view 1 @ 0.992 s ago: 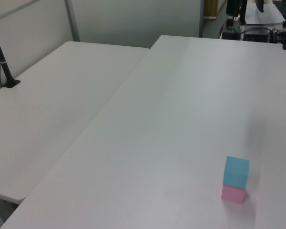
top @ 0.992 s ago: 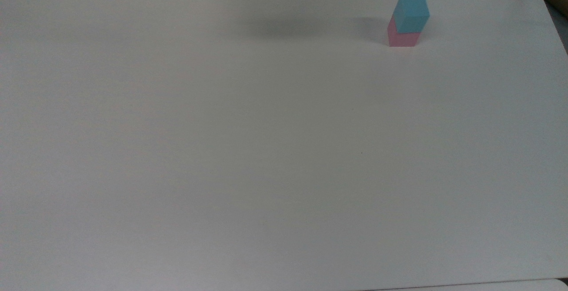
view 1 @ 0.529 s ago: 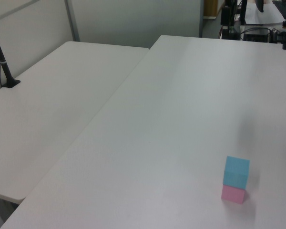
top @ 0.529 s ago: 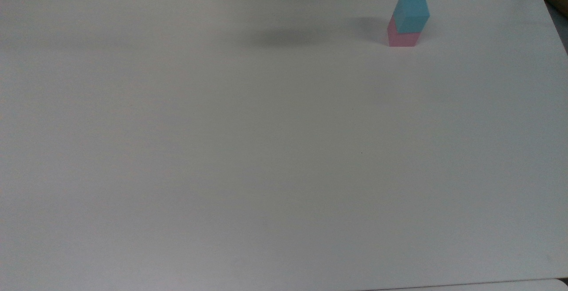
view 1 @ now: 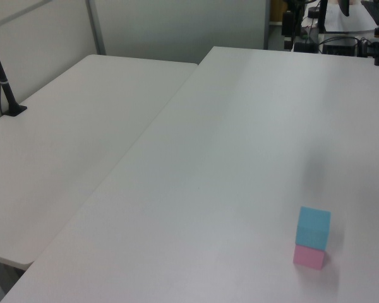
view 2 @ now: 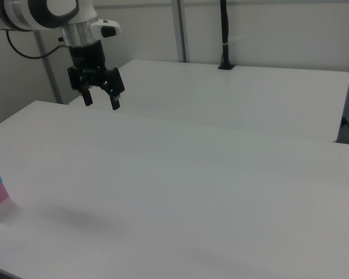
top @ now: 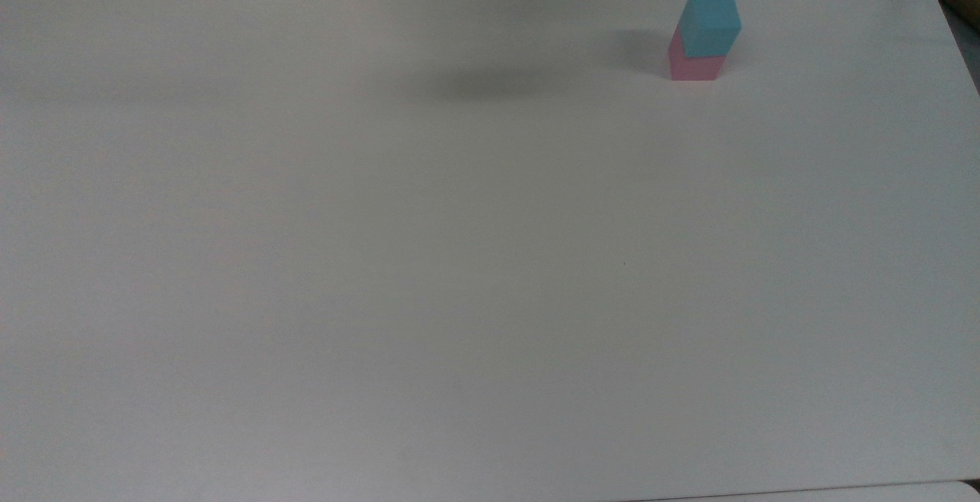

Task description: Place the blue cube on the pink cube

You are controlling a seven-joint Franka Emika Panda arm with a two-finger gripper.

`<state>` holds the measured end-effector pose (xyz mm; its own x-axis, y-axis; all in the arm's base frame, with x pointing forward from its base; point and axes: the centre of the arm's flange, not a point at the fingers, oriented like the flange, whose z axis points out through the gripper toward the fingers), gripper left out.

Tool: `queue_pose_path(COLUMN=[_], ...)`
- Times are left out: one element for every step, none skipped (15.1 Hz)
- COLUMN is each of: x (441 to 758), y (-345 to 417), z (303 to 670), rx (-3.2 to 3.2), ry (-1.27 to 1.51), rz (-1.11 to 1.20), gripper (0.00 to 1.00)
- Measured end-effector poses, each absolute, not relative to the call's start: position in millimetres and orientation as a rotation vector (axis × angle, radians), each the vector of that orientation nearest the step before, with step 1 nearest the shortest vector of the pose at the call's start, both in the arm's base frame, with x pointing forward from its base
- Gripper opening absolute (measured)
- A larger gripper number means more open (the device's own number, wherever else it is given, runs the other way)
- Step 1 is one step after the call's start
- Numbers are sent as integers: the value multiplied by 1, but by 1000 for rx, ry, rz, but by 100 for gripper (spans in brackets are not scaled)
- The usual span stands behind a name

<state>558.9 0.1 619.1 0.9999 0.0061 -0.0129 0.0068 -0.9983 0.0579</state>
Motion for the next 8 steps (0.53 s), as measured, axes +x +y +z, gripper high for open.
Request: queue_pose_path(x=[560,561,561,561,561,561,561,561], y=[-3,-7,-13,-17,-20,-20,-19,-18], z=[621,623,624,625,625,626,626,626], rx=[3084,3084,3083,3084,3084,3085,3086,3087], ry=[1,-11,-25,-38,-45,-45,-42,-38], rz=[-1,14,20,22,24,26,27,28], gripper=[100,100,100,100,100,100,100,100])
